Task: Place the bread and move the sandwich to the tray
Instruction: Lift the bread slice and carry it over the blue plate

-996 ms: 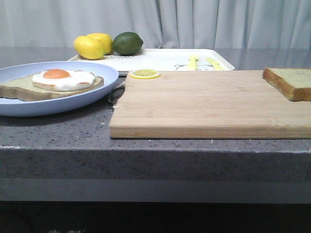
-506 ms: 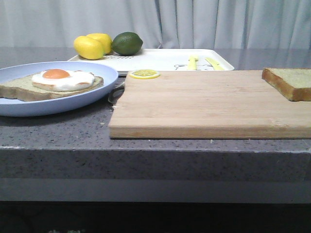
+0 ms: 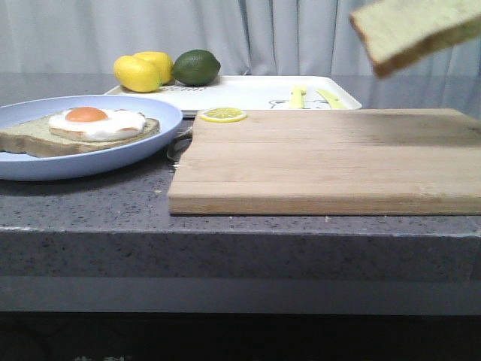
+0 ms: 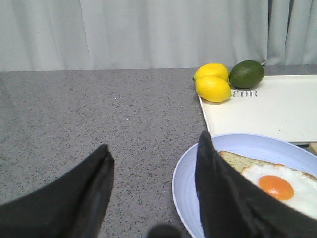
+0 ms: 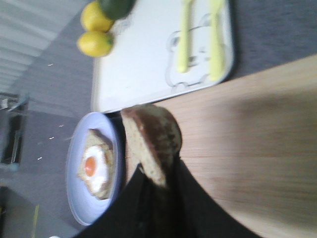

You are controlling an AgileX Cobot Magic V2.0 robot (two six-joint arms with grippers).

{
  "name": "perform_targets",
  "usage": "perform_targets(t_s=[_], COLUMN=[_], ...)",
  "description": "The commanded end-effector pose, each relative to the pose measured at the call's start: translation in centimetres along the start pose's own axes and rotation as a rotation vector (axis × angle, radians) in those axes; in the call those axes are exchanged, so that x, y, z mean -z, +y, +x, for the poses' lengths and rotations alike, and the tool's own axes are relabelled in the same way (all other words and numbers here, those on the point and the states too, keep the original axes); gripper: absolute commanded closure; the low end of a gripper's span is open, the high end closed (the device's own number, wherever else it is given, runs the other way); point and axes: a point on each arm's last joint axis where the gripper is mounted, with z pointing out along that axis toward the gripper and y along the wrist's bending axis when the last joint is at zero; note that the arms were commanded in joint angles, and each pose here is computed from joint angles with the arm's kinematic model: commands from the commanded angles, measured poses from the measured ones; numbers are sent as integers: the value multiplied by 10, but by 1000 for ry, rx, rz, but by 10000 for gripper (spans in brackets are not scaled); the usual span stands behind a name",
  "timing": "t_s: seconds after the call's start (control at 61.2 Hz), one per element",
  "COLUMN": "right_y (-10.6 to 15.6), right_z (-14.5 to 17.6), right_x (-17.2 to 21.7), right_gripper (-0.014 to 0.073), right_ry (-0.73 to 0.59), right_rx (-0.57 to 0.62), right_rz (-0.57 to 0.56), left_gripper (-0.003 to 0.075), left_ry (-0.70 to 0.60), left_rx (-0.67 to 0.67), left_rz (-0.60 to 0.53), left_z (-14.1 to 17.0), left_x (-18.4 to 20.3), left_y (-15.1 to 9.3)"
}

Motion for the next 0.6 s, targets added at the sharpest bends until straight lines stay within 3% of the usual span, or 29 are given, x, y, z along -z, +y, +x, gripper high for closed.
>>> perform_targets(t_s=[0.0, 0.294, 0.588], right_y=[44, 107, 143], right_z=[3, 52, 95], right_x=[-6, -99, -205], right_gripper=[664, 664, 664], right_ry=[-44, 1, 119], right_rx=[47, 1, -87], right_rz=[-178, -300, -413], left_gripper=[355, 355, 355], left_ry=[-106, -104, -104], left_rx=[1, 1, 1], left_rz=[17, 17, 17], left_z=[-18, -17, -17], left_x=[2, 1, 1], left_y=[-2, -2, -2])
